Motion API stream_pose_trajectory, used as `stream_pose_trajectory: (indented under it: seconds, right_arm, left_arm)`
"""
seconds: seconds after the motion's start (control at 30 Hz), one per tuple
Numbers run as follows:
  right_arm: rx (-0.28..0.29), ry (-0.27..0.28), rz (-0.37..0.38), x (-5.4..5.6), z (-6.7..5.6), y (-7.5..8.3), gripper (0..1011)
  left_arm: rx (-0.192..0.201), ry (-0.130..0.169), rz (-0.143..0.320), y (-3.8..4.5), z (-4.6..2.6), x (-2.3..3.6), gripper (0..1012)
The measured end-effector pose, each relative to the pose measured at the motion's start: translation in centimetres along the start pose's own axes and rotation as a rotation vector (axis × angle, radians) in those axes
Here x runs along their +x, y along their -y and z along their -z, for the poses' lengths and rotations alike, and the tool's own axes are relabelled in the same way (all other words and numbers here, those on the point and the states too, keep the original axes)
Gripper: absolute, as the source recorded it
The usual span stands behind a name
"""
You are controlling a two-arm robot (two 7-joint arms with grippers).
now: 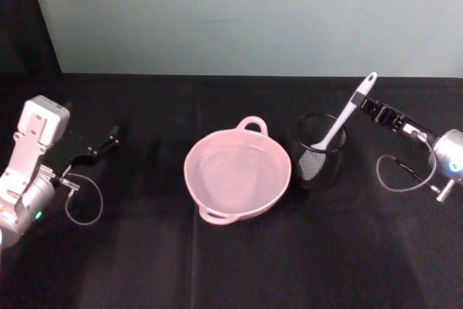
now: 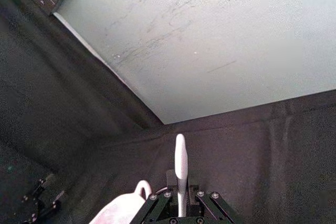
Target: Use the one hand to pick up the spoon and stir the clear water in the bowl.
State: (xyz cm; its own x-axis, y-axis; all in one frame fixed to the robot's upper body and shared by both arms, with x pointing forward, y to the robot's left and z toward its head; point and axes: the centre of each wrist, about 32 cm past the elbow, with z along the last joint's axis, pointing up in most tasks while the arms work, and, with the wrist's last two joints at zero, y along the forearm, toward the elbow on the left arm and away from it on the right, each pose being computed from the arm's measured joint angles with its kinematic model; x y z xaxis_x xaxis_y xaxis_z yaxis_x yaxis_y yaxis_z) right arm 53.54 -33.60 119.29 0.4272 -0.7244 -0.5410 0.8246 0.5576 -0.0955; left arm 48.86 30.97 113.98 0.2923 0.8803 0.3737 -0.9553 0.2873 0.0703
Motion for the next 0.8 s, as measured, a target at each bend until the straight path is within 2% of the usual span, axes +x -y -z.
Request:
stream_pose_trajectory:
  seconds: [0.03, 0.17, 0.2, 0.3, 0.37, 0.4, 0.53, 0.57, 0.63, 0.7, 0.73, 0.8]
  right_arm:
    - [0.0, 0.0, 0.0, 0.0, 0.0, 0.0, 109]
    - [0.002, 0.012, -0.002, -0.1, -0.1, 0.1, 109]
    - [0.006, 0.05, -0.01, -0.4, -0.4, 0.3, 109]
    - [0.016, 0.116, -0.023, -1.0, -0.9, 0.8, 109]
    - [0.023, 0.184, -0.035, -1.8, -1.7, 1.3, 109]
    - [0.027, 0.237, -0.04, -2.4, -2.4, 1.7, 109]
    - [0.036, 0.329, -0.051, -3.8, -3.9, 2.4, 109]
    - [0.04, 0.378, -0.062, -4.6, -4.8, 2.8, 109]
    - [0.045, 0.443, -0.081, -5.8, -6.1, 3.4, 109]
    - [0.051, 0.483, -0.097, -6.7, -7.0, 3.7, 109]
    - [0.058, 0.515, -0.12, -7.6, -7.9, 3.9, 109]
    - [0.064, 0.54, -0.143, -8.4, -8.6, 4.0, 109]
  left_arm:
    - [0.0, 0.0, 0.0, 0.0, 0.0, 0.0, 1011]
    - [0.0, 0.0, 0.0, 0.0, 0.0, 0.0, 1011]
    - [0.0, 0.0, 0.0, 0.0, 0.0, 0.0, 1011]
    - [0.0, 0.0, 0.0, 0.0, 0.0, 0.0, 1011]
    - [0.0, 0.0, 0.0, 0.0, 0.0, 0.0, 1011]
    - [0.0, 0.0, 0.0, 0.0, 0.0, 0.0, 1011]
    - [0.0, 0.0, 0.0, 0.0, 0.0, 0.0, 1011]
    - [0.0, 0.0, 0.0, 0.0, 0.0, 0.0, 1011]
    - [0.0, 0.0, 0.0, 0.0, 0.0, 0.01, 1011]
    - [0.0, 0.0, 0.0, 0.0, 0.0, 0.0, 1011]
    - [0.0, 0.0, 0.0, 0.0, 0.0, 0.0, 1011]
    - [0.0, 0.0, 0.0, 0.0, 0.0, 0.0, 1011]
